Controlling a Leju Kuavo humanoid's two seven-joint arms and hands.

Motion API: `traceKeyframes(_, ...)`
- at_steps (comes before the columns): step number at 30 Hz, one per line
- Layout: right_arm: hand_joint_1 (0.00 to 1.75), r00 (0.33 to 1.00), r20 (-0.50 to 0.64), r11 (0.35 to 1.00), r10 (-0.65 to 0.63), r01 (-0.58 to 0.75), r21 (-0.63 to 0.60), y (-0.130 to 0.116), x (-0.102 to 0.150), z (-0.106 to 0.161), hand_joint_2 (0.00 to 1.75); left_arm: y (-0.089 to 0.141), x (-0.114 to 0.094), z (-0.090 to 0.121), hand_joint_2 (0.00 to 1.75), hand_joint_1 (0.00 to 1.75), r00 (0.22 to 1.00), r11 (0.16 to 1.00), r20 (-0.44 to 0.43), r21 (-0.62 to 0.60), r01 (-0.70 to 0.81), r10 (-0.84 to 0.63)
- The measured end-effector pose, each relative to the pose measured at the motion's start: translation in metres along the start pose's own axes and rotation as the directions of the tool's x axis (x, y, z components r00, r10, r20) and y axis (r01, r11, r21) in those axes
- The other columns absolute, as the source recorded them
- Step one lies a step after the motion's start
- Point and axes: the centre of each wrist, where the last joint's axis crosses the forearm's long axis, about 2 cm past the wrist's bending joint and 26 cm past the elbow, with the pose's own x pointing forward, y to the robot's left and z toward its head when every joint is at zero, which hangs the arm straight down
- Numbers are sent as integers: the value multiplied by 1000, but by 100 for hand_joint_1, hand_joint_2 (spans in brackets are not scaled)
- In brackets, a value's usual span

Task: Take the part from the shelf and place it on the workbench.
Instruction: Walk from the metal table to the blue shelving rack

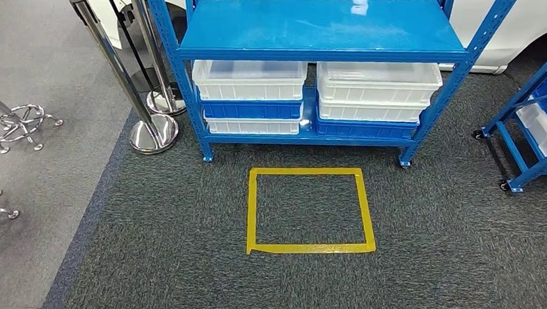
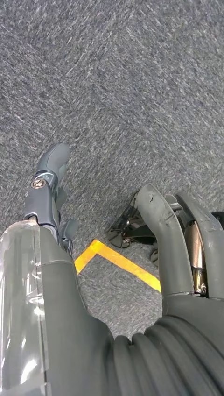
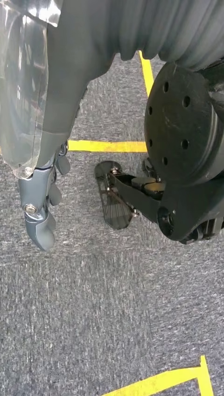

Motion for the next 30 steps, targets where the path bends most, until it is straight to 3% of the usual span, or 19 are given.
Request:
traceKeyframes(8,0,996,-31,997,81,-80,9,1,0,0,175,2,2,-2,175,0,1000,1000,2,0,11,-11)
traceKeyframes(30,0,999,-44,999,7,-8,-39,0,0,0,175,1,1,-1,175,0,1000,1000,-6,-19,13,-13)
